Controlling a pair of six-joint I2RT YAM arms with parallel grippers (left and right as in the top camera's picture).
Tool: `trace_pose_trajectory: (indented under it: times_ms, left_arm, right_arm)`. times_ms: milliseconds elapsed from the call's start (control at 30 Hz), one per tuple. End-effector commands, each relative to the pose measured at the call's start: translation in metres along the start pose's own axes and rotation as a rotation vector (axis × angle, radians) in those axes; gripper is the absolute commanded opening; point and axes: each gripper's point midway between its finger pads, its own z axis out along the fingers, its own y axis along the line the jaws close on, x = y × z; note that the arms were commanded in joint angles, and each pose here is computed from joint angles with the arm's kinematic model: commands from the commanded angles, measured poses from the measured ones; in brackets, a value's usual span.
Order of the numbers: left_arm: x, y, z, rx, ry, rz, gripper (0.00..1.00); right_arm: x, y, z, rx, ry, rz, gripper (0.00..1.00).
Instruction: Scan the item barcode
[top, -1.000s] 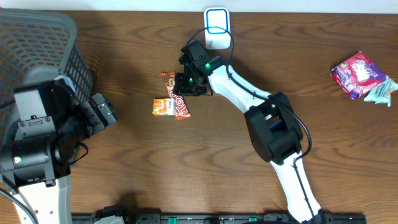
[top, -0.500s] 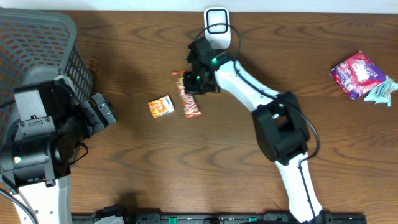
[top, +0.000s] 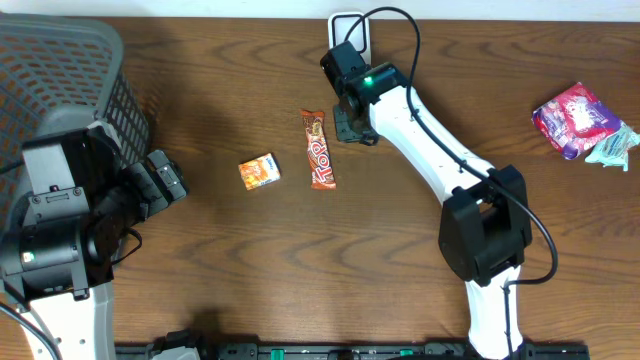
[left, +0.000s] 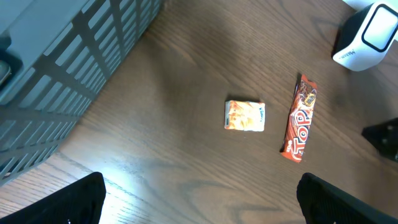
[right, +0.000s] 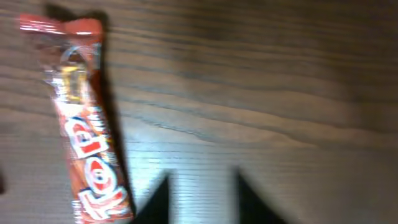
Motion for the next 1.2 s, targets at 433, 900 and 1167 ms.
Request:
trace_pose_trajectory:
  times_ms: [433,900,1167]
  left_arm:
    - [-0.003,0.001,-0.002,-0.004,-0.012,-0.006,0.98]
    - [-0.003,0.001,-0.002,-0.004,-0.012,-0.006,0.98]
    - [-0.003,0.001,-0.002,-0.004,-0.012,-0.006,0.98]
  right_arm:
    - [0.033,0.084,0.069,-0.46,0.213,-0.046,0.67]
    - [0.019,0.071,0.073,-0.398,0.182,-0.036,0.01]
    - [-0.012,0.018,0.027,-0.038,0.02,-0.072,0.01]
